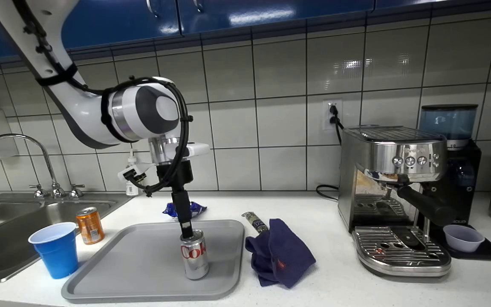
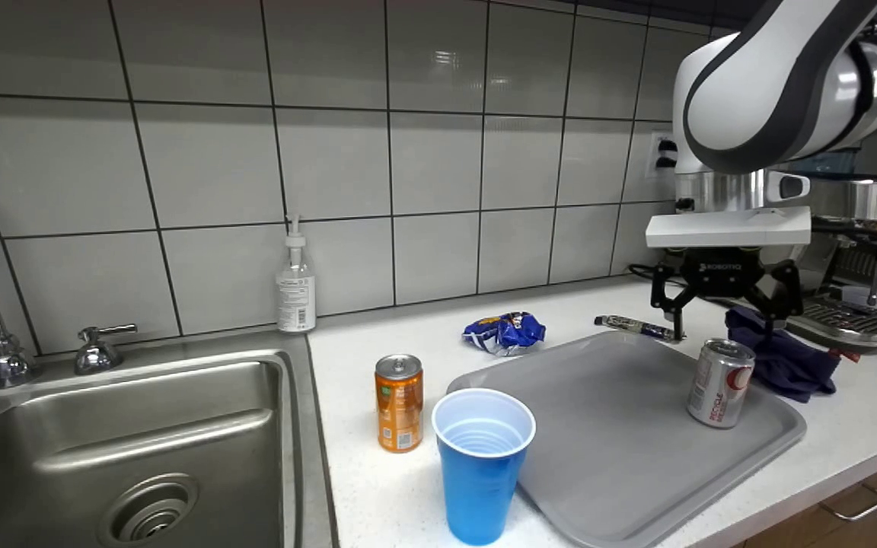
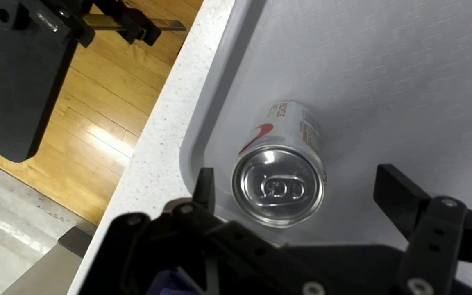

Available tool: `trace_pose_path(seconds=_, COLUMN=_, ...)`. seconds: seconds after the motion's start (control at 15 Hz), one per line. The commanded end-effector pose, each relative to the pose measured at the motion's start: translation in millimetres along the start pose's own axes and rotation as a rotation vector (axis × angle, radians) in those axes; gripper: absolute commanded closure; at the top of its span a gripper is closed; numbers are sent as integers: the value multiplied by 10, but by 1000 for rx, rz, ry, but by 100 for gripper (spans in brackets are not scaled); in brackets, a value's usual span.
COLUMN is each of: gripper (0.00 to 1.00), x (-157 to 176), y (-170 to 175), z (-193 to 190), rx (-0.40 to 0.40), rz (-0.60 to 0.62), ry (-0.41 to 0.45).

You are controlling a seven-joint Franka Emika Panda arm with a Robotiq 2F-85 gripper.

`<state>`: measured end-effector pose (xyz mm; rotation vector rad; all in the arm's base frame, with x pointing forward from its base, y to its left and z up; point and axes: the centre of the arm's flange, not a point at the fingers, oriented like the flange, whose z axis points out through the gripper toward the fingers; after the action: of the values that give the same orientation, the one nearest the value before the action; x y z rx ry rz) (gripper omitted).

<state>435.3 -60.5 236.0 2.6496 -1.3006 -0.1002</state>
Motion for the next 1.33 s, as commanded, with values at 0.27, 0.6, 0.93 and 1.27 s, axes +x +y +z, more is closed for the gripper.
trace_pose_path(seconds=0.27, gripper=0, x=13, y=1, z=191, rx=-9, rz=4, ry=2)
trace_pose_path(seconds=0.6, gripper=0, x=48, y=-42, z=294, rx=-11, rz=15, ry=4)
trace_pose_path(seconds=0.93, gripper=0, x=68, y=-47, z=331, rx=-6, rz=20, ry=8)
trace_pose_path(seconds=1.27, gripper=0, x=81, y=-38, z=336, rx=-8, rz=22, ry=6)
